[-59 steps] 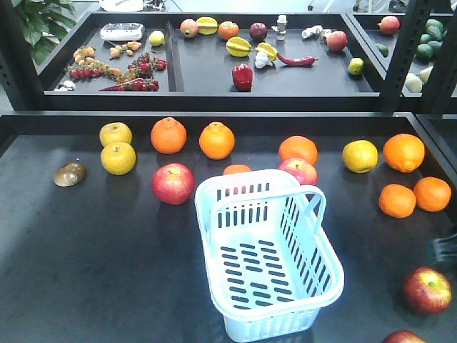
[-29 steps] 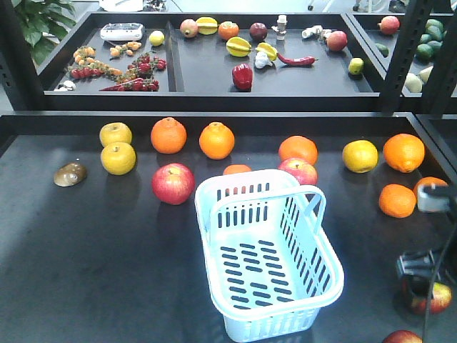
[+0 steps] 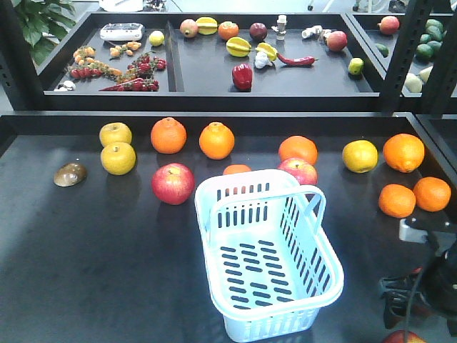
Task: Pick three apples into basket with both arms
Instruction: 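Reach the right gripper down to the red apple nearest the robot, then close the right gripper on the apple and carry it over the basket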
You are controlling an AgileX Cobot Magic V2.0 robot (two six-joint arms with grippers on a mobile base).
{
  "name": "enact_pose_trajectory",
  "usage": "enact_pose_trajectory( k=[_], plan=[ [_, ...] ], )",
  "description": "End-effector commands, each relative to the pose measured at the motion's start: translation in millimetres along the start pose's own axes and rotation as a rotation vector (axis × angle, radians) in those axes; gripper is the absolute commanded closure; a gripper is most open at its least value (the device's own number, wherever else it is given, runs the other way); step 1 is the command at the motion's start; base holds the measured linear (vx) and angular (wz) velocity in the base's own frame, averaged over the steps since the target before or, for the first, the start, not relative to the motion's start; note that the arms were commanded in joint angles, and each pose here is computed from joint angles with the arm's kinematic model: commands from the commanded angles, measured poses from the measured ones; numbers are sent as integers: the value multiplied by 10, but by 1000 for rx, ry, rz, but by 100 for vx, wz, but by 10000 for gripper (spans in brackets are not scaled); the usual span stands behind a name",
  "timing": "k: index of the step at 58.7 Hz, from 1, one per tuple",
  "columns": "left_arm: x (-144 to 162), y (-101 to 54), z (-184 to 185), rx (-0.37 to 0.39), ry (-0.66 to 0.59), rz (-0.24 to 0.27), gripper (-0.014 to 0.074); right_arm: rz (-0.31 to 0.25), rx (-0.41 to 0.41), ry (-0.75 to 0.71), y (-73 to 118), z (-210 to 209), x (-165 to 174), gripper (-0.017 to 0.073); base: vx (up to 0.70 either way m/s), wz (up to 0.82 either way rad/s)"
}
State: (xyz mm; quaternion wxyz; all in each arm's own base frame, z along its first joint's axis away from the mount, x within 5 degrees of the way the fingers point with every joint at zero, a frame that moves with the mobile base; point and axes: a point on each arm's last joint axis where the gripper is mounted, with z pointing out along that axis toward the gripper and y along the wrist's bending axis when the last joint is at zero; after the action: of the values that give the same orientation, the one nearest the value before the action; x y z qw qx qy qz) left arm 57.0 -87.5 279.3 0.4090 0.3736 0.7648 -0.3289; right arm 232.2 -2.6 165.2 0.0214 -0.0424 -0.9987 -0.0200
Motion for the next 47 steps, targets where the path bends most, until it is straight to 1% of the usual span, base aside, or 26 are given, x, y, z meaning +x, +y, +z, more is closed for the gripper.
enact_pose_trajectory(
  k=[1,21,47],
  plan=[
    [-100,-13,-26,1,-58,-21,599,-5,-2,-20,-9,15,-76,-74,0,0],
    [-99,-14,-26,1,-58,-21,599,-20,25,79,-39,346,-158,-66,0,0],
    [-99,-14,-26,1,-58,-21,599,-26,31,102,-49,537,-211,-37,0,0]
  ],
)
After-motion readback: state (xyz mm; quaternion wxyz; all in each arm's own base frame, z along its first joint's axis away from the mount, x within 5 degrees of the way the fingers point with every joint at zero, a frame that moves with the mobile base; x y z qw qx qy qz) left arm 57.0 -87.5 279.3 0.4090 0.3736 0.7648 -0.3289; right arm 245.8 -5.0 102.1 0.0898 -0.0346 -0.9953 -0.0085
